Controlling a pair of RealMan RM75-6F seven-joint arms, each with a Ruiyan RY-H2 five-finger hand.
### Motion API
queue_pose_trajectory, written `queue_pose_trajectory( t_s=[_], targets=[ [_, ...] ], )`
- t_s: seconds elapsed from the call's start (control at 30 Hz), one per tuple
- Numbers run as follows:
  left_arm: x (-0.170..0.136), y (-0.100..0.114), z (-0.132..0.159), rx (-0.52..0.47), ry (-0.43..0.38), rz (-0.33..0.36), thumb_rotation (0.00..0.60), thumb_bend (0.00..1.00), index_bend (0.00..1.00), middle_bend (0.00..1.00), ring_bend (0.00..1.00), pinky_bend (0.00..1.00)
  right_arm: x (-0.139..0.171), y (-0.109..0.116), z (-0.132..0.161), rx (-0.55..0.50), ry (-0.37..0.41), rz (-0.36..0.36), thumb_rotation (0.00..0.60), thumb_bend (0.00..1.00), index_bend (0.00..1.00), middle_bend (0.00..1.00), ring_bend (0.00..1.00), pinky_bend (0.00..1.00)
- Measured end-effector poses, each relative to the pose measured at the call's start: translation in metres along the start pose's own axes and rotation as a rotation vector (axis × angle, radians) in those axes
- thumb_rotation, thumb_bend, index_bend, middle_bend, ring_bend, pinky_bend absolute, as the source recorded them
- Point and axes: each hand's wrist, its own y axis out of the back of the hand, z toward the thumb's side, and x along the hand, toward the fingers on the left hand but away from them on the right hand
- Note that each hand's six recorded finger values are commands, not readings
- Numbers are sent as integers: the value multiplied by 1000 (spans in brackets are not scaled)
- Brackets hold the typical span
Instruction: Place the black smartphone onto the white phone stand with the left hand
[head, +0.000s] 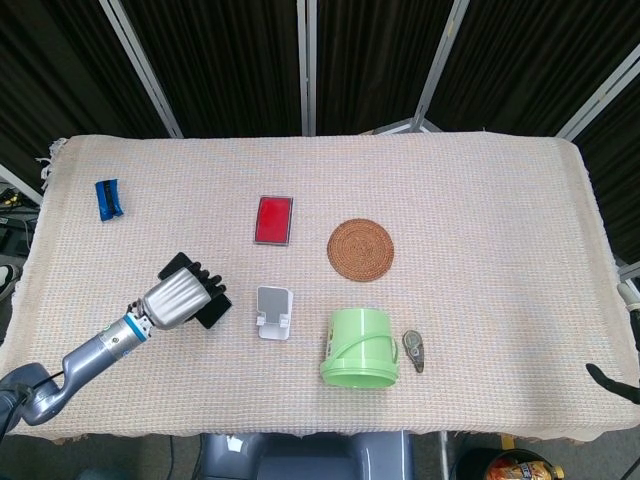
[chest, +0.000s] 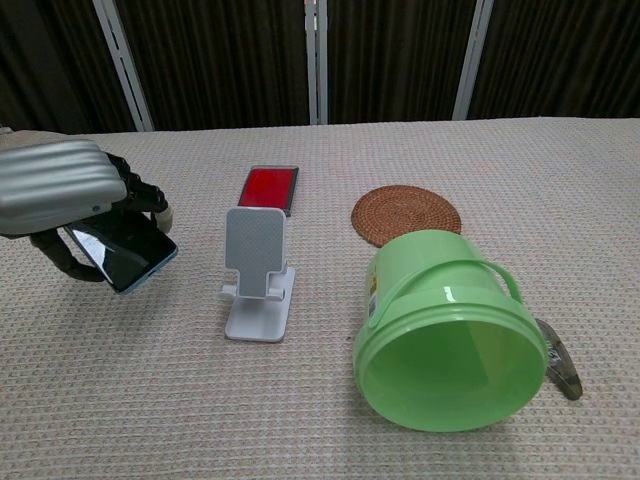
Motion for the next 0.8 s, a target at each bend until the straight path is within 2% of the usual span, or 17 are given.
queue_pose_trajectory(
  t_s=[0.13,0.27,0.47,0.63,0.8],
  targets=[
    [5,28,3,137,-37,83,600,61,507,378,434,403,2,4,0,-14,7,-7,600,0,0,0,0,0],
    [12,56,13,319,-91,167,600,63,508,378,434,403,4,6,-1,-27,11,-10,600,0,0,0,0,0],
    [26,87,35,562,-186,260,600,64,496,366,433,393,5,9,-5,-40,11,-12,600,0,0,0,0,0],
    [39,93,50,697,-264,276,600,63,490,361,426,383,7,12,-8,-51,8,-17,600,0,0,0,0,0],
    [51,87,68,854,-380,285,600,69,475,347,411,363,8,13,-12,-56,1,-17,600,0,0,0,0,0]
  ],
)
